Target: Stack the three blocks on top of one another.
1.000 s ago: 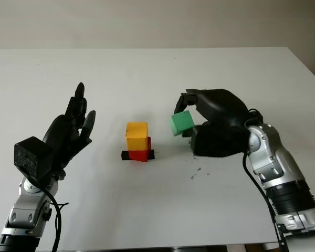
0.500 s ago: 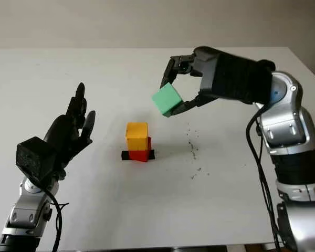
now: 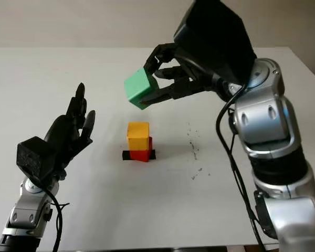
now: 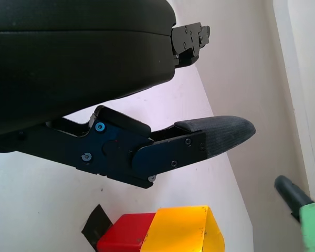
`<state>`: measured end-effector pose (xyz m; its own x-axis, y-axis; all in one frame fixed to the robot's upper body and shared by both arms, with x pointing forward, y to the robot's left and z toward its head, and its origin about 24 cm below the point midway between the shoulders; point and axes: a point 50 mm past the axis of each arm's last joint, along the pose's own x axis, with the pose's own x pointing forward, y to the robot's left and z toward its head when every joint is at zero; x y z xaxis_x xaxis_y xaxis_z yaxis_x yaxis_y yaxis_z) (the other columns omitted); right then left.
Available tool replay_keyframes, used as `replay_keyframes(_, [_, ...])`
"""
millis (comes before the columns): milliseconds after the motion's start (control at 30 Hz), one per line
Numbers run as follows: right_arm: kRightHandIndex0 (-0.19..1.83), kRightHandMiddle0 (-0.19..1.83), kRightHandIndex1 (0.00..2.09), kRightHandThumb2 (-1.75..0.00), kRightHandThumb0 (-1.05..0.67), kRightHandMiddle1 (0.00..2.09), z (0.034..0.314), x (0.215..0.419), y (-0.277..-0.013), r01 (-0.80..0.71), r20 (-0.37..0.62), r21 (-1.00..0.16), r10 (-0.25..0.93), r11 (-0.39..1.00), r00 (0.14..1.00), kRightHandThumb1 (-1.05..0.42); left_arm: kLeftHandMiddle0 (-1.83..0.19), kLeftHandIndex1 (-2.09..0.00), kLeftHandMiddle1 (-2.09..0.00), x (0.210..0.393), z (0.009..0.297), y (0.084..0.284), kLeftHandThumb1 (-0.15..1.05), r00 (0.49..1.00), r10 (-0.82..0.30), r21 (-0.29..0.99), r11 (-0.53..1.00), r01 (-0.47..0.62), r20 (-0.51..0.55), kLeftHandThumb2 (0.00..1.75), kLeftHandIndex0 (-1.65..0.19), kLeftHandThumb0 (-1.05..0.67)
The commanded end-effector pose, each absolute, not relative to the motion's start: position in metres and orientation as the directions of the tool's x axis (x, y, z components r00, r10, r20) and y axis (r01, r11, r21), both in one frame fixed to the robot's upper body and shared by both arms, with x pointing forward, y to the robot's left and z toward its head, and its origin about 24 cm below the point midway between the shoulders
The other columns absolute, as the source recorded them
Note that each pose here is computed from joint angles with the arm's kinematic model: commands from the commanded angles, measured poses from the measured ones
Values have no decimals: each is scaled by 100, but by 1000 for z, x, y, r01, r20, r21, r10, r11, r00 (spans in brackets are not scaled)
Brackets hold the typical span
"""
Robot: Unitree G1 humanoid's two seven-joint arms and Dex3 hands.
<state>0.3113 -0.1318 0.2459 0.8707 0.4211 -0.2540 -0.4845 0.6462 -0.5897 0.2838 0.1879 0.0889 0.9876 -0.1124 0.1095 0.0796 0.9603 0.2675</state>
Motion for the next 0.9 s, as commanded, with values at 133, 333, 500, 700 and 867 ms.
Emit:
replay_keyframes(133, [33,33,7,-5,-49,158,240,308,-128,-477,-252,-573,410,666,877,-93,19,0,0,283,93,184,105,983,-125,259,962,87,133,66,19,-79])
replay_keyframes(333, [29,32,5,-6,-49,160,228,305,-124,-486,-252,-485,416,727,874,-94,19,0,0,282,91,185,105,985,-121,257,963,86,126,66,19,-79])
replay_keyframes(500, [27,28,4,-6,-46,161,217,305,-124,-489,-269,-450,409,747,872,-95,19,0,0,281,90,185,105,985,-116,250,965,82,124,64,19,-80])
replay_keyframes(700, [25,24,3,-6,-47,162,213,308,-124,-477,-253,-413,405,776,879,-96,19,0,0,281,90,185,105,985,-115,246,966,81,127,64,19,-80])
replay_keyframes(867, [25,27,3,-5,-49,165,210,309,-123,-471,-238,-396,408,788,882,-96,19,0,0,281,91,185,105,984,-120,252,964,83,135,64,19,-79])
